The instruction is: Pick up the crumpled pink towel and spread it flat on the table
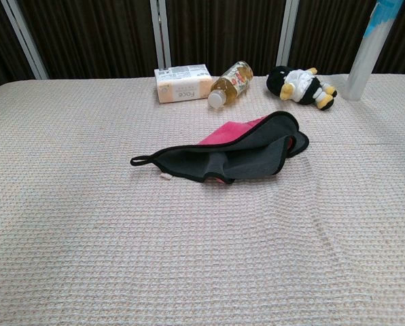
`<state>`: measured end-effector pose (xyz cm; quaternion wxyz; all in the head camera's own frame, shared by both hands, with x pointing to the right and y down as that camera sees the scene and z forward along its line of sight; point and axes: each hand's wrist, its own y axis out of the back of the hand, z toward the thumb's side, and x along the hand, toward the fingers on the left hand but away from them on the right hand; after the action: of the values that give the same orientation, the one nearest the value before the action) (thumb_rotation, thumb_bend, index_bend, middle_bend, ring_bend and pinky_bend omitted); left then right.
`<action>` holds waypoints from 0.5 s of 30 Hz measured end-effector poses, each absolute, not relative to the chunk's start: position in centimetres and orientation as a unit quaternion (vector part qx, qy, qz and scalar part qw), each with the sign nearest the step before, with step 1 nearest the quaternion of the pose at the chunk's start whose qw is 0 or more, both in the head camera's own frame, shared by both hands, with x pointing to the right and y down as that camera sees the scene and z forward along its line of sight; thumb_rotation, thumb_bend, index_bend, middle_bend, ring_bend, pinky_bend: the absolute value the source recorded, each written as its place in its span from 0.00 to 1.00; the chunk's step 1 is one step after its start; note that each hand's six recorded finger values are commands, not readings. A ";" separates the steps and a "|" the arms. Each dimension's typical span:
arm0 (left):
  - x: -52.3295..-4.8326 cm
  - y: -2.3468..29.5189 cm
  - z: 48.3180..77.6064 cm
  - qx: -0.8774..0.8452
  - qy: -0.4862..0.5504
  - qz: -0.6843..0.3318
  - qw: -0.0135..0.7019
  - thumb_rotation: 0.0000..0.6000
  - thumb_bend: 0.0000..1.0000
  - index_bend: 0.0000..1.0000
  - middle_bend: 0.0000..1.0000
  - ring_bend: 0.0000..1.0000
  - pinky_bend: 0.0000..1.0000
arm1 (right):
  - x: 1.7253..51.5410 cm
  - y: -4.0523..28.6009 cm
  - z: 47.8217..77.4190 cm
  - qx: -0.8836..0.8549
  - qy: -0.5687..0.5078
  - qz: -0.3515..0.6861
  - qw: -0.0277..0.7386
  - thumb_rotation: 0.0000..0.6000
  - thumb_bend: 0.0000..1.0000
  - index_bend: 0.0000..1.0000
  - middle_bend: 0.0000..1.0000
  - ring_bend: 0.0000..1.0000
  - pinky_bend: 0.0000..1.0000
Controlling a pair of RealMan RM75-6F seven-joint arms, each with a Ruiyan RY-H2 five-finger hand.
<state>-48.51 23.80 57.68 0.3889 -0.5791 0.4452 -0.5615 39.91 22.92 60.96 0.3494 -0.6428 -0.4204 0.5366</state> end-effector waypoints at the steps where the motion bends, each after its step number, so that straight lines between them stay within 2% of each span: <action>1: -48.5 23.8 57.7 -0.579 0.445 -0.561 0.389 1.00 0.07 0.01 0.00 0.00 0.00 | 39.9 22.9 61.0 -0.643 -0.420 0.537 0.349 1.00 0.35 0.00 0.00 0.00 0.00; 15: -48.7 23.9 58.0 -0.580 0.442 -0.564 0.388 1.00 0.07 0.01 0.00 0.00 0.00 | 39.9 23.1 61.1 -0.644 -0.421 0.536 0.347 1.00 0.35 0.00 0.00 0.00 0.00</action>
<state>-48.67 23.86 58.00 0.3881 -0.5796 0.4424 -0.5636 39.87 23.07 61.09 0.3467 -0.6442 -0.4210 0.5363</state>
